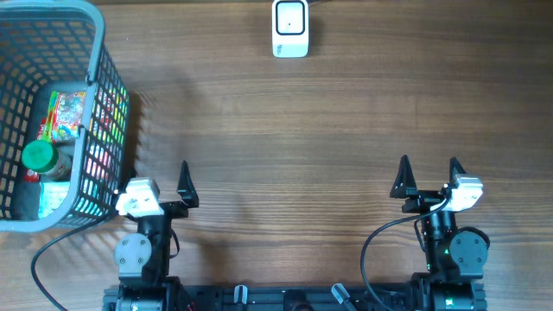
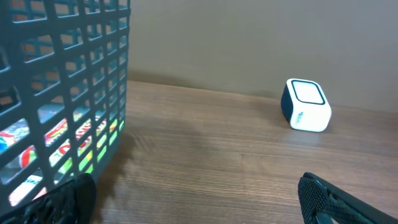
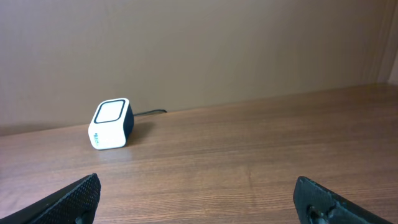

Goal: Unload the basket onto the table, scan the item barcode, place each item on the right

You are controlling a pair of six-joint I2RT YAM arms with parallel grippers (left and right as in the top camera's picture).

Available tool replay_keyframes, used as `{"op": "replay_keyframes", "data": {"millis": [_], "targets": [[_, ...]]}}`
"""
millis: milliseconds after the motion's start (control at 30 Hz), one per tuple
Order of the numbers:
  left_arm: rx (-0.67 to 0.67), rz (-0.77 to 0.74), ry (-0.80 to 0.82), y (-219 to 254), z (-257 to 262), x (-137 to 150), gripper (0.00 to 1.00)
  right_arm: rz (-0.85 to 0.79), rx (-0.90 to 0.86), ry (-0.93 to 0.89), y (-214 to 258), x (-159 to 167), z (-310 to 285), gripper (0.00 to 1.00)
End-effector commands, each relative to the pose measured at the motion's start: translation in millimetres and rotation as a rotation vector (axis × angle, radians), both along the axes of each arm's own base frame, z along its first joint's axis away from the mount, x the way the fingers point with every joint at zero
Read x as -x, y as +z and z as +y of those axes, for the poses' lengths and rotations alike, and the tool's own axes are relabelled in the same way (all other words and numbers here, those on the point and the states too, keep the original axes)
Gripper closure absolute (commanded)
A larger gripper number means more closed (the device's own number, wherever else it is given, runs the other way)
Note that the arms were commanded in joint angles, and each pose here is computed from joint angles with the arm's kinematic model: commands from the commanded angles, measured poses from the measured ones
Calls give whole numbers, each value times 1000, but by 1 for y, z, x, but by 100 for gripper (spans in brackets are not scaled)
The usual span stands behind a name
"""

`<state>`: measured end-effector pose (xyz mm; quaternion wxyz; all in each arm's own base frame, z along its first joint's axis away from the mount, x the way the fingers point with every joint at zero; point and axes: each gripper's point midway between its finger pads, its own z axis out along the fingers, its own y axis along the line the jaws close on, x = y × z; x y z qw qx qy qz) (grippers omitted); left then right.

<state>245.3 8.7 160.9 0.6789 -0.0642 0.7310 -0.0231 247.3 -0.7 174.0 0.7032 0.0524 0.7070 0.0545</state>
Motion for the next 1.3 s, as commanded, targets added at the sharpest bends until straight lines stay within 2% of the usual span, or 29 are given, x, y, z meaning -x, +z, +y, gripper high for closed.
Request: {"op": "replay_keyframes", "data": {"millis": [0,233,367,467,533,867,1067,1267], "targets": [[12,-2,-66,-2,-11,0,0,1,18,-12,0,0,-2,0],[74,0,-65,-2,-12,0,0,1,18,-12,0,0,-2,0],[99,-8,-173,2,-31,1,0,1,18,-12,0,0,-2,0],[208,-8,-176,6,-32,2,0,1,18,-12,0,0,-2,0],[226,-12,-176,9,-33,2,0,1,18,-12,0,0,-2,0],[228,26,-178,25,-34,12,0,1,18,-12,0,0,-2,1],[226,1,-180,60,-33,23,0,2,18,-12,-1,0,-2,0],[236,75,-204,79,-39,22,0,2,18,-12,-1,0,-2,0]]}}
